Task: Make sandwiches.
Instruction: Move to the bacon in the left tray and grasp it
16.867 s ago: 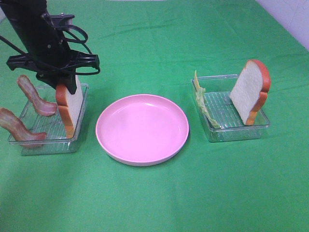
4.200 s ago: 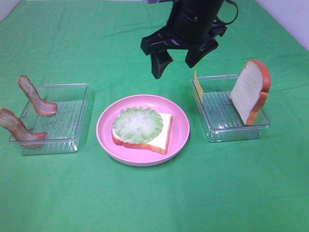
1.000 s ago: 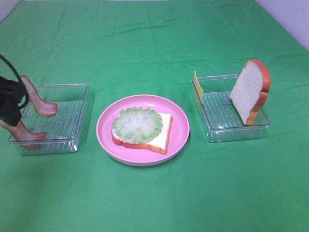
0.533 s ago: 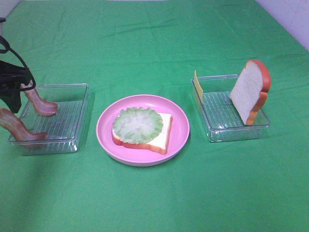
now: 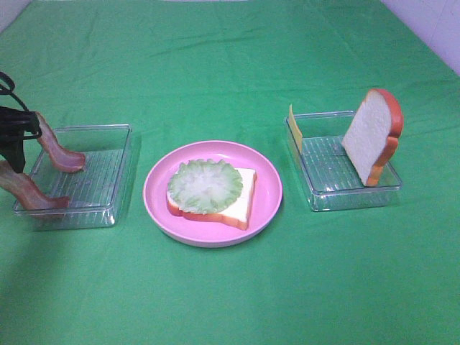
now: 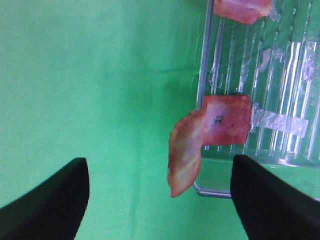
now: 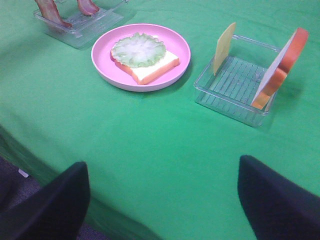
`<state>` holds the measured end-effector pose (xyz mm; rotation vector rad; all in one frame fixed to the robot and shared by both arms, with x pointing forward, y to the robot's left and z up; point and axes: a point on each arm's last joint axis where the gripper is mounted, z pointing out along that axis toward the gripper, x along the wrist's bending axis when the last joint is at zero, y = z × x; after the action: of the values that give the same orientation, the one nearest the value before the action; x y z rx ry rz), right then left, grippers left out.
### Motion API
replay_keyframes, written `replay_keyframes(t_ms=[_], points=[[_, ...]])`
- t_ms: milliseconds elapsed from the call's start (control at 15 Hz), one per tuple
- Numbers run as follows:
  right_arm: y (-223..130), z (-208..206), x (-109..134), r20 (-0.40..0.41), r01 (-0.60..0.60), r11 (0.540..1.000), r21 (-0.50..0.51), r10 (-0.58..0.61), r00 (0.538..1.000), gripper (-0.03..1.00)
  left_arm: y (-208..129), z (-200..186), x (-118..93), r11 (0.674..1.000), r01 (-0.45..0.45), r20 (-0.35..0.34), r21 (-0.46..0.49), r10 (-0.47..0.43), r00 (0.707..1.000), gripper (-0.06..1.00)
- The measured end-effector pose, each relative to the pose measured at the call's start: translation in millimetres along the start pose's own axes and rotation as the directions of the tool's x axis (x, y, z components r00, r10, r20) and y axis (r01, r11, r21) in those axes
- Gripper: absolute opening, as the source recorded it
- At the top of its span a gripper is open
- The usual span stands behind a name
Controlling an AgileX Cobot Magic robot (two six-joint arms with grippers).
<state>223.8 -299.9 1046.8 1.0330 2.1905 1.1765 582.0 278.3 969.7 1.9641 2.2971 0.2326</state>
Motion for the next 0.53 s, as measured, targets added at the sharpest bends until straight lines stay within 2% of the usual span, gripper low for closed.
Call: replay_keyframes(t_ms=[267, 467, 533], points=[[0, 0, 0, 0.0, 0.0, 1.0, 0.0, 0.0, 1.0, 0.77, 2, 18, -6, 1.0, 0.011, 0.038, 0.022, -0.012, 0.999, 0.68], [0, 0, 0, 0.0, 0.0, 1.0, 0.0, 0.0, 1.0, 0.77, 2, 27, -8, 0.999, 0.018, 0.054, 0.051, -0.021, 0.998, 0.6], [0, 0, 0, 0.0, 0.0, 1.0, 0.0, 0.0, 1.0, 0.77, 3, 28, -9, 0.999, 0.019, 0.058, 0.035, -0.021, 0.998, 0.52]])
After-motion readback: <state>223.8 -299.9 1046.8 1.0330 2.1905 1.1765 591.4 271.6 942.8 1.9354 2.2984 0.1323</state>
